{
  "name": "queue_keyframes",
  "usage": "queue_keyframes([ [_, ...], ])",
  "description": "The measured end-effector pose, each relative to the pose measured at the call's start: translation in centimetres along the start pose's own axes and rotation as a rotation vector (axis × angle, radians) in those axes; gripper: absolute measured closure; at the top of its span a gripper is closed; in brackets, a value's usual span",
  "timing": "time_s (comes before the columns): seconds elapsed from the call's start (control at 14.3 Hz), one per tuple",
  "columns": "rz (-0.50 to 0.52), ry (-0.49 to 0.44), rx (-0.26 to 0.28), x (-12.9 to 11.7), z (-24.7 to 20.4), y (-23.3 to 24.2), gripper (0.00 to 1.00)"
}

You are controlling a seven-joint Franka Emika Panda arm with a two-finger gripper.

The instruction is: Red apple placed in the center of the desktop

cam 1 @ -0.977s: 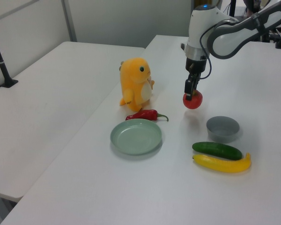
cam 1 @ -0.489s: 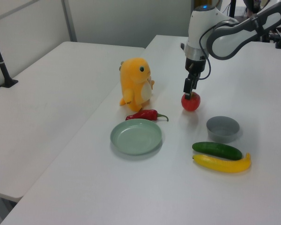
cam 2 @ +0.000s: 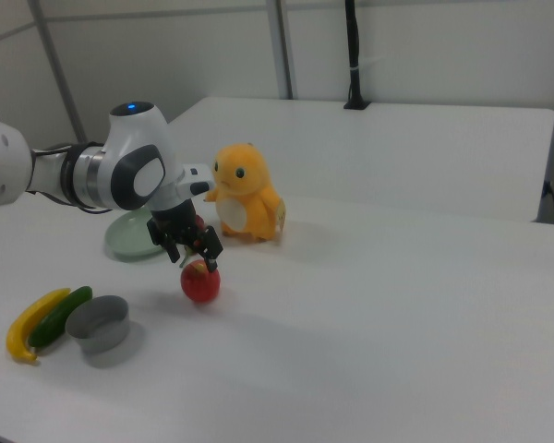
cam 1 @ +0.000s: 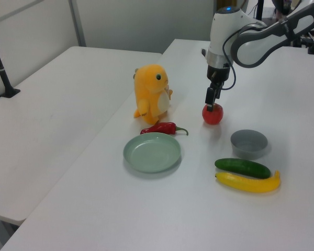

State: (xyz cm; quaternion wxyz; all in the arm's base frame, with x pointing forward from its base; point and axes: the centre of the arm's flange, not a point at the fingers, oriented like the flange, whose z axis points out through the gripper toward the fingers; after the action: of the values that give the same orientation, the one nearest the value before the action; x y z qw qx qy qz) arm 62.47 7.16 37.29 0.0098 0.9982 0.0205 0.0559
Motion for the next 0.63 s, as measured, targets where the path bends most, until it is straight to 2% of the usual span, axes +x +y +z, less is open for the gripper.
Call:
queue_keyframes([
  [0.14,0.000,-0.027,-0.004,0.0,-0.8,0.0,0.00],
  [0.21,0.001,-0.081,-0.011,0.0,-2.2,0.1,0.00],
  [0.35,0.005,-0.145,-0.022,0.0,-7.7,0.3,0.00],
  [0.63,0.029,-0.118,-0.023,-1.4,-14.9,0.7,0.00],
])
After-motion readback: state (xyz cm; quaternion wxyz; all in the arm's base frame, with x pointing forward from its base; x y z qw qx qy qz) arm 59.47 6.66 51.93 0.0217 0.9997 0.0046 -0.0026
